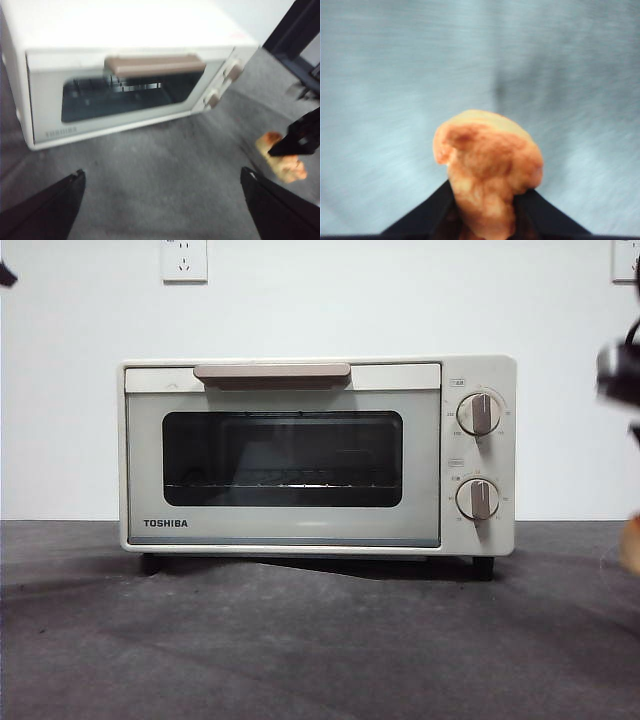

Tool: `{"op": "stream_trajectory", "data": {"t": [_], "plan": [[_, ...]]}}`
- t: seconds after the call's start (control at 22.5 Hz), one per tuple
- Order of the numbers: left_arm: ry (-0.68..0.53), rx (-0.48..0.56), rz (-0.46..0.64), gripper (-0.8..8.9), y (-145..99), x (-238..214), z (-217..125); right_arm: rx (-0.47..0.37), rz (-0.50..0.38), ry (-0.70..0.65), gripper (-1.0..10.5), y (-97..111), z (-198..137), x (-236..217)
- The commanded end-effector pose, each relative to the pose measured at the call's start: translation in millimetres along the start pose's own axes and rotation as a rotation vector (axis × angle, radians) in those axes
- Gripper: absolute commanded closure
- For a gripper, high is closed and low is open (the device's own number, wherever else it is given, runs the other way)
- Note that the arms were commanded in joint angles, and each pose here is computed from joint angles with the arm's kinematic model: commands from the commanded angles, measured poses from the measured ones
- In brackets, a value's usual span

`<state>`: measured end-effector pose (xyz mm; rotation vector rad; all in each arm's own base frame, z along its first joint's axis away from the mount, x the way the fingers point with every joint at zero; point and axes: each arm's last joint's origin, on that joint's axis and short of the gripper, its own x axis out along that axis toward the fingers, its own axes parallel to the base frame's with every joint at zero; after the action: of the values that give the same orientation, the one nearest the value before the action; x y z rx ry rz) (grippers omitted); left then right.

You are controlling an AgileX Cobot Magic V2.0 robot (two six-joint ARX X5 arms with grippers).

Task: The left arm flap open the oven, the right arm pick bread and place it into oven, the left arm flap close the oven

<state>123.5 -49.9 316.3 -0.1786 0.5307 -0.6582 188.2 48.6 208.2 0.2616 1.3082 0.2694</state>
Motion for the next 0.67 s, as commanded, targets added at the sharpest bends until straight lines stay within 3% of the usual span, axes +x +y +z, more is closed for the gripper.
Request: {"op": "stream_trajectory", "data": {"t": [0.04,0.36,0.67], "plan": [[0.025,-0.015,-0.001,4.26,-1,5,11,-0.026,0.083,-0.065,8.5,8,-9,-23],[0.122,-0.012,-0.025,7.88,-1,43,55,-0.171,0.348,-0.335,8.5,20,-57,-88],[0.179,0.12,-0.084,7.98,-7,105,109,-0.175,0.42,-0.508,8.5,19,-92,-116]]}}
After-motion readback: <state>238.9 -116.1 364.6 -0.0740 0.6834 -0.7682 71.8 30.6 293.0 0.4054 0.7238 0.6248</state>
